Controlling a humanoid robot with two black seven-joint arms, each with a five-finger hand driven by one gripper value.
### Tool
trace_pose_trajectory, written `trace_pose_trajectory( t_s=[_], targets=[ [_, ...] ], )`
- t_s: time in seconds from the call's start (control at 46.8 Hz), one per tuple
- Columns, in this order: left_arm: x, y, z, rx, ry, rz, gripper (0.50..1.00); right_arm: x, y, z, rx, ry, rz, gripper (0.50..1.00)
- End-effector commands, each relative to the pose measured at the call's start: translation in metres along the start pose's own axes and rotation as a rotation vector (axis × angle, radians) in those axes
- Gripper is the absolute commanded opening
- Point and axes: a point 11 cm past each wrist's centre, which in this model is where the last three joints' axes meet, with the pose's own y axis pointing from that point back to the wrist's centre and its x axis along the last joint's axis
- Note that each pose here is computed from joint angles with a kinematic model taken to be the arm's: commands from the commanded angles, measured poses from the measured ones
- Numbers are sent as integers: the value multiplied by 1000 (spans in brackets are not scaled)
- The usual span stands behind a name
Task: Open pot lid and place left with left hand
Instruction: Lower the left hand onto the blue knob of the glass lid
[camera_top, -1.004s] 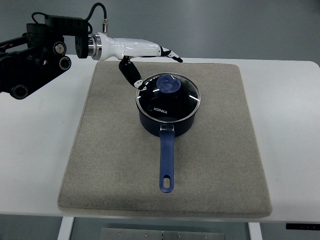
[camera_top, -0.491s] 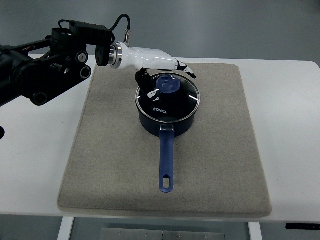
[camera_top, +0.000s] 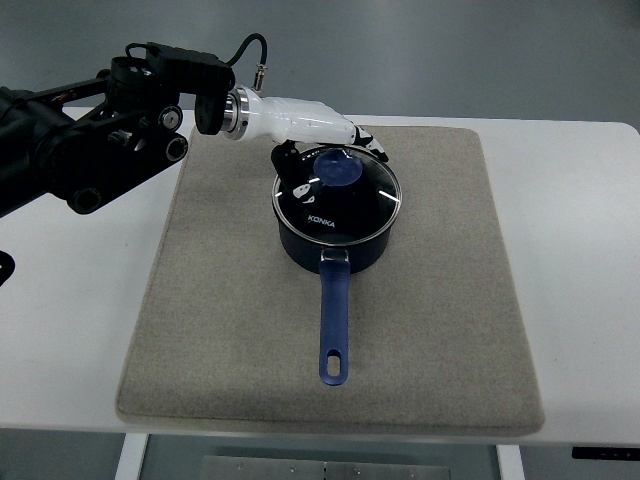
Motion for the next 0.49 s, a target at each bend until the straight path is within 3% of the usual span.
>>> trace_pose_trajectory(
  t_s=[0.0,0.47],
  targets=[
    [0,-2,2,-4,-7,-2,877,0,0,0,0,0,0,915],
    [-1,-2,-3,30,-20,-8,797,0,0,0,0,0,0,915]
  ],
)
